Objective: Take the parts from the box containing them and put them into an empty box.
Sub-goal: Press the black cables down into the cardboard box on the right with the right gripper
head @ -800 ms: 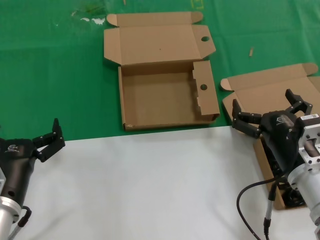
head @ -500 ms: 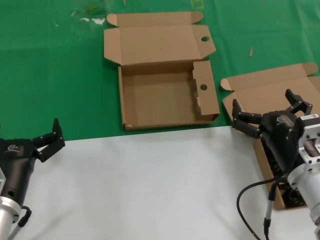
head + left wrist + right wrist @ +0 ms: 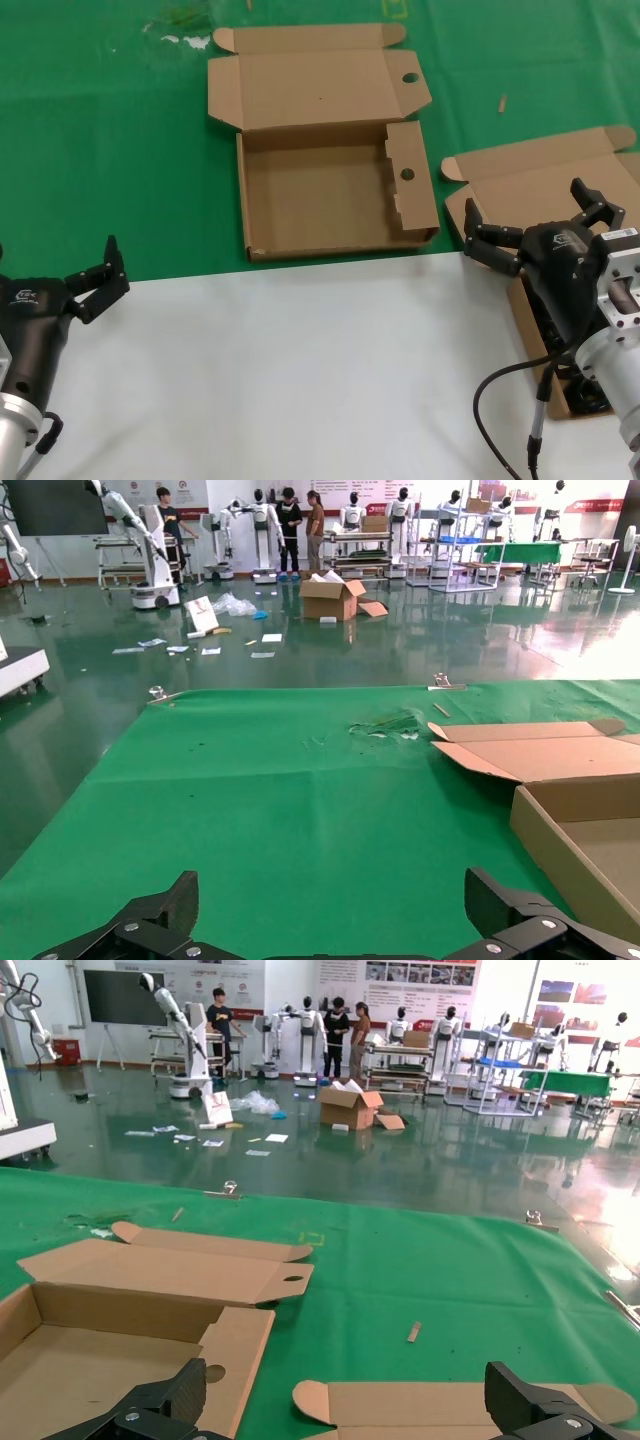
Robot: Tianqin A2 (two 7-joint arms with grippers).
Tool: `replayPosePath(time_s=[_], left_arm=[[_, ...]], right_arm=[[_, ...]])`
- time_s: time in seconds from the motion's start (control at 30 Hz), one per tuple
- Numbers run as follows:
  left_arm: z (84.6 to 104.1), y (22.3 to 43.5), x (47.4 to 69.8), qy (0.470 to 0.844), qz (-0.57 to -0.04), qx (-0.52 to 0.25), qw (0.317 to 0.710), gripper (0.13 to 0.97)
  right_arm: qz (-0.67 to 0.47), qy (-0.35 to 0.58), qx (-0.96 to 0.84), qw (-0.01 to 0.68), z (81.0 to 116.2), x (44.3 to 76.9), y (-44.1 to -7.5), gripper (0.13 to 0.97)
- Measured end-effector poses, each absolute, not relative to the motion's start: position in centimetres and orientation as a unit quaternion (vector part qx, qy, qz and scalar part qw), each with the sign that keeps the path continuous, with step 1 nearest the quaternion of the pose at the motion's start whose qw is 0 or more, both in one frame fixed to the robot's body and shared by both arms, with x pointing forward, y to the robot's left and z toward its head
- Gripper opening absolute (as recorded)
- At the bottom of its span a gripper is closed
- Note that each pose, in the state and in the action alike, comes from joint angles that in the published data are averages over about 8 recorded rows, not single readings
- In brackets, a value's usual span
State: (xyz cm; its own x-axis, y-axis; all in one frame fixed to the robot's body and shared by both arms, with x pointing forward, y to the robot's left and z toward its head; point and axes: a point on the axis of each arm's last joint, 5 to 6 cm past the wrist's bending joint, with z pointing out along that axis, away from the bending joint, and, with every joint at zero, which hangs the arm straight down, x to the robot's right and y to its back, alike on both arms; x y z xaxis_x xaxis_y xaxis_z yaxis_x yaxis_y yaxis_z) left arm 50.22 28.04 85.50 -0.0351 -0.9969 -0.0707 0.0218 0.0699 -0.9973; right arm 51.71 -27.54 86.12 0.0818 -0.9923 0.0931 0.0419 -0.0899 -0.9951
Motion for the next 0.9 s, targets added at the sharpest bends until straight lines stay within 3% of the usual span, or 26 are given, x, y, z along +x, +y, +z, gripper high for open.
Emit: replayPosePath(time_s=[0.43,0.73,0.9], left_arm=[[85.5,28.0,50.2,0.521,-0.496,-0.468,0.513,0.83],[85.5,28.0,50.2,0.521,-0.496,-0.468,0.513,0.663],[85.5,28.0,50.2,0.521,-0.496,-0.468,0.513,0.527]], right_arm=[[-0.515,0.439,-0.54,0.5,86.0,51.8,-27.7,0.966],[-0.527,0.397,-0.579,0.478,86.1,51.7,-28.9,0.966],[-0.52,0.347,-0.628,0.464,87.4,51.4,-30.9,0.966]])
